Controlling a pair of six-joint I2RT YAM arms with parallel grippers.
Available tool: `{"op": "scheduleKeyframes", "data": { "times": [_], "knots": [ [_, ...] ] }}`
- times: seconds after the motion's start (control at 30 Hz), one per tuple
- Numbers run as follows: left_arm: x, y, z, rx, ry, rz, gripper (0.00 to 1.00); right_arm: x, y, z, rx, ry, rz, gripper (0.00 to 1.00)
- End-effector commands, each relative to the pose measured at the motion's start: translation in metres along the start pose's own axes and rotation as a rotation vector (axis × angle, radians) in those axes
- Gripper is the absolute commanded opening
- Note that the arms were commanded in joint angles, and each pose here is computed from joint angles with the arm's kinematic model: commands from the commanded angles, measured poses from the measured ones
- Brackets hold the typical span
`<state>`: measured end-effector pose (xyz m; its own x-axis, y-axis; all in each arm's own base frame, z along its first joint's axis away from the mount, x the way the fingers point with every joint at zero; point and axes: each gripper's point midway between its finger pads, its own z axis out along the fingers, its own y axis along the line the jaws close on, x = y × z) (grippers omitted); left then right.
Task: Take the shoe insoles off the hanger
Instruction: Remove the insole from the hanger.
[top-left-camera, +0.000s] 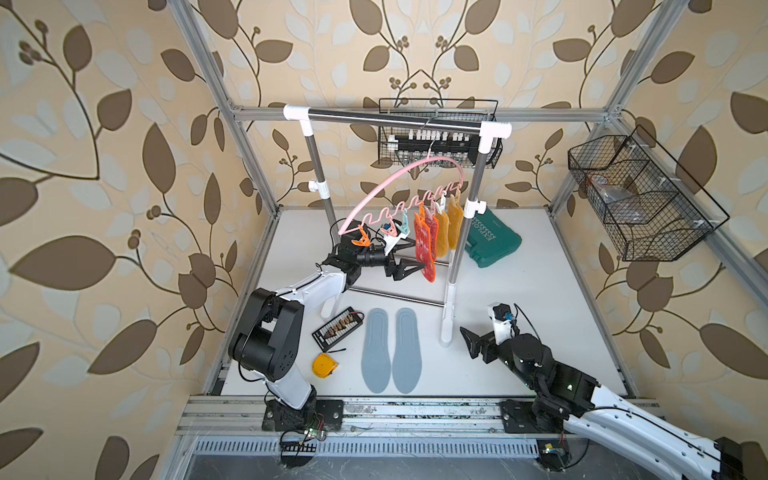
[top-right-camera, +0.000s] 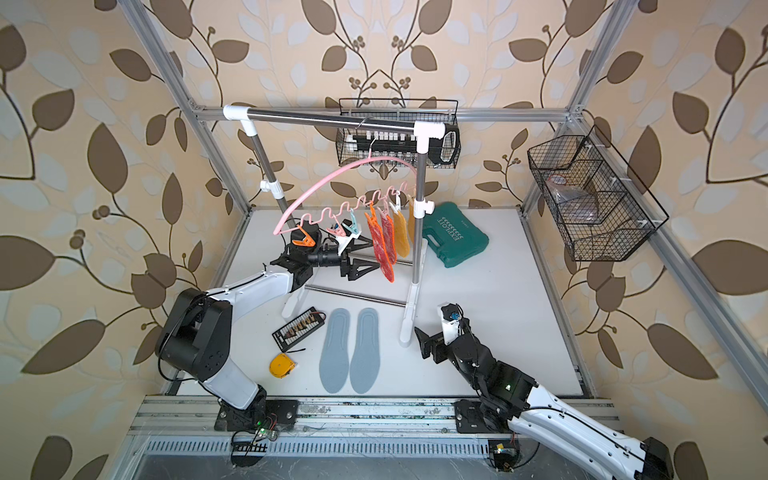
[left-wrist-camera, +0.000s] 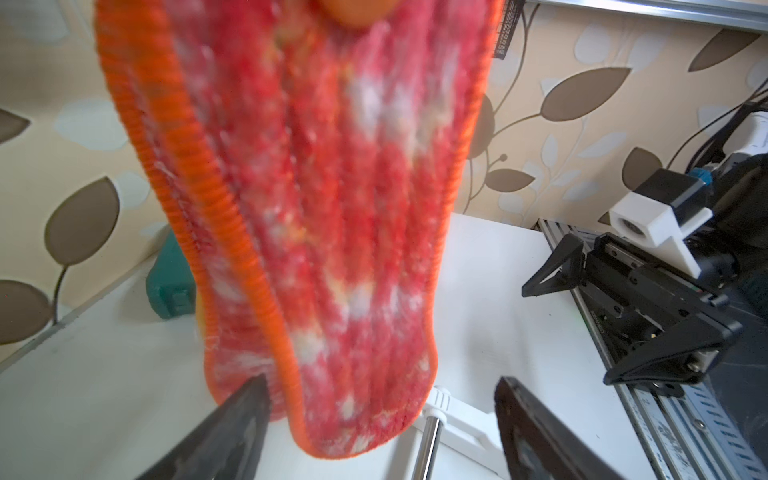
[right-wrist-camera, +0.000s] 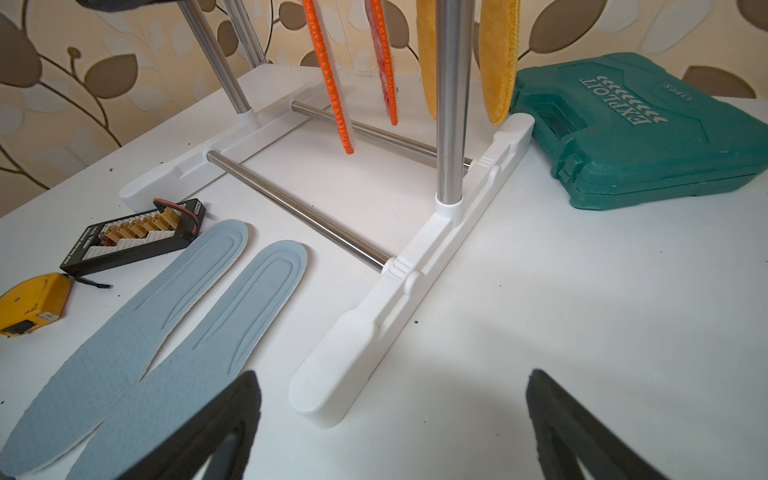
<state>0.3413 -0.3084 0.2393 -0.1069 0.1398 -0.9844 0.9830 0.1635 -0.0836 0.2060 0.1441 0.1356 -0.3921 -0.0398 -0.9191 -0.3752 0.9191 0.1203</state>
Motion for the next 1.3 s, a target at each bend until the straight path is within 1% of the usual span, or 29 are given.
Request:
{"op": "scheduleKeyframes", "data": {
  "times": [0.0, 0.1, 0.27, 0.37, 0.5, 0.67, 0.8, 0.9, 0.97, 1.1, 1.2, 1.27],
  "knots": [
    [-0.018, -0.006, 0.001, 0.037, -0.023, 0.065, 0.83, 0.003, 0.001, 0.002, -0.009, 0.006, -0.009, 0.98],
    [-0.018, -0.006, 0.002, 0.040, -0.022, 0.066, 0.83, 0.003, 0.002, 0.003, -0.008, 0.009, -0.011, 0.98],
    [-0.020, 0.000, 0.007, 0.025, -0.032, 0.059, 0.88, 0.004, 0.002, 0.004, -0.008, 0.014, -0.015, 0.98],
    [-0.021, 0.005, 0.009, 0.016, -0.038, 0.054, 0.88, 0.004, 0.000, 0.004, 0.001, 0.013, -0.013, 0.98],
    [-0.022, 0.005, 0.016, 0.036, -0.041, 0.050, 0.87, 0.004, 0.001, 0.003, -0.005, 0.011, -0.013, 0.98],
    [-0.018, 0.008, 0.021, 0.033, -0.035, 0.043, 0.87, 0.004, 0.002, 0.003, -0.006, 0.011, -0.013, 0.98],
    [-0.016, 0.012, 0.023, 0.018, -0.036, 0.034, 0.78, 0.005, 0.002, 0.004, -0.005, 0.016, -0.018, 0.98],
    [-0.015, 0.013, 0.024, 0.014, -0.037, 0.032, 0.65, 0.005, 0.002, 0.005, -0.005, 0.020, -0.019, 0.98],
    [-0.014, 0.015, 0.025, 0.007, -0.034, 0.031, 0.59, 0.005, 0.002, 0.005, -0.004, 0.021, -0.021, 0.98],
    [-0.013, 0.014, 0.023, -0.006, -0.031, 0.029, 0.52, 0.005, 0.001, 0.006, 0.004, 0.022, -0.020, 0.98],
    [-0.013, 0.013, 0.021, -0.015, -0.029, 0.034, 0.44, 0.005, 0.001, 0.006, 0.002, 0.020, -0.019, 0.98],
    [-0.012, 0.012, 0.019, -0.027, -0.025, 0.031, 0.43, 0.004, 0.001, 0.006, 0.004, 0.018, -0.017, 0.98]
  ]
}}
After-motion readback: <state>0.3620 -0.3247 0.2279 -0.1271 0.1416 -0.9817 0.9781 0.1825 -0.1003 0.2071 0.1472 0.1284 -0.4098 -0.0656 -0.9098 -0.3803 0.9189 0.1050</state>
